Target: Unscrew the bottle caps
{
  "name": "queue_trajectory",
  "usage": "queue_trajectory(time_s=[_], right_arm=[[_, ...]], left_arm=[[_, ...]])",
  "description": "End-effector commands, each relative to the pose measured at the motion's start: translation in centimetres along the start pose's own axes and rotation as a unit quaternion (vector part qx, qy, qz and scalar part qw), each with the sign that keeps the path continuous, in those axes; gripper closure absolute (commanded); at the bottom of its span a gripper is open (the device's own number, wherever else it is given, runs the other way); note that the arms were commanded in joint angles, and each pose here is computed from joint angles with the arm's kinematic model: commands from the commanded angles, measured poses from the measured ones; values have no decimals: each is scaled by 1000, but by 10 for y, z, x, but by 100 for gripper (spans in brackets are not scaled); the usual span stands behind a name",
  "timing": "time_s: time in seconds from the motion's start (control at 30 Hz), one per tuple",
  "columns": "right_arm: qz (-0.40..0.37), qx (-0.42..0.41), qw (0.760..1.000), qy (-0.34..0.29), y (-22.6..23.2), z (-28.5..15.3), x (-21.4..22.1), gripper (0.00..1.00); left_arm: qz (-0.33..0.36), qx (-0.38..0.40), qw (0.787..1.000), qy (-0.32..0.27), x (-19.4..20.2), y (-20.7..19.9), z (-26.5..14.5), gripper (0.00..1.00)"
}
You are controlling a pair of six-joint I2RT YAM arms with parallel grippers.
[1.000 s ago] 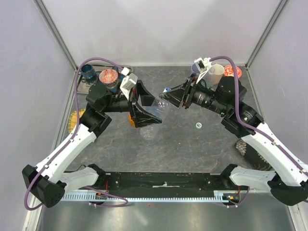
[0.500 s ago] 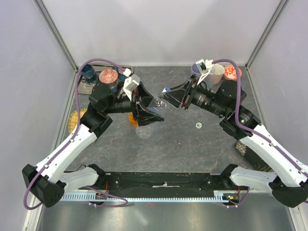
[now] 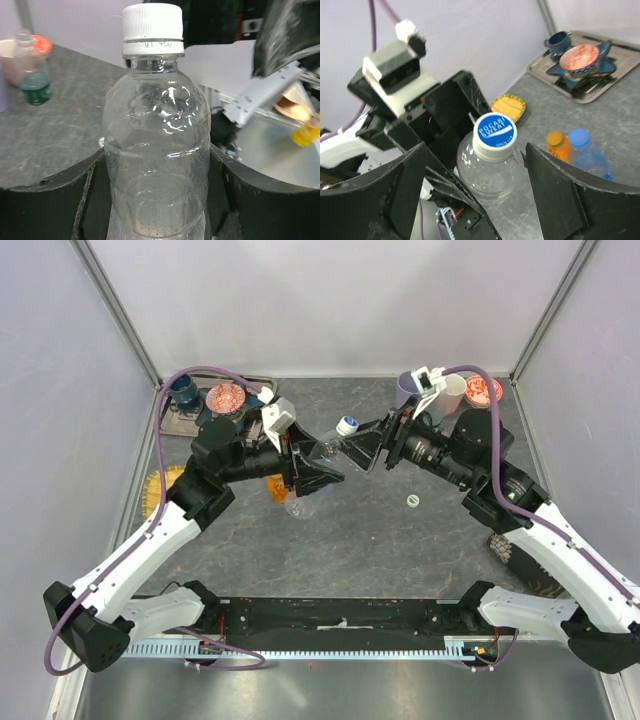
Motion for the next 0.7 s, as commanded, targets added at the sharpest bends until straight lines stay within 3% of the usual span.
queue_trajectory(time_s=[0.0, 0.13, 0.33, 0.67], right_arm=[[1, 22, 997, -78, 20, -7, -32, 13], [17, 31, 994, -100, 27, -1, -44, 16], [36, 89, 990, -100, 14, 13, -46, 23], [37, 122, 989, -80, 1, 23, -38, 26]], left_arm=[[88, -113, 990, 8, -5, 4, 1, 51], [146, -214, 965, 38, -2, 6, 4, 54], [171, -287, 941, 50, -3, 4, 7, 60], [181, -298, 936, 47, -5, 0, 7, 61]])
Point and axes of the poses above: each gripper's point midway between its finger pads, its own z axis out along the fingers, its own y axis along the line the jaws close on, x = y × z, the point moved 9 cm from there along -z, back along the fingers, and after that the axes turned 13 degrees about z, right-handed, at the moved point
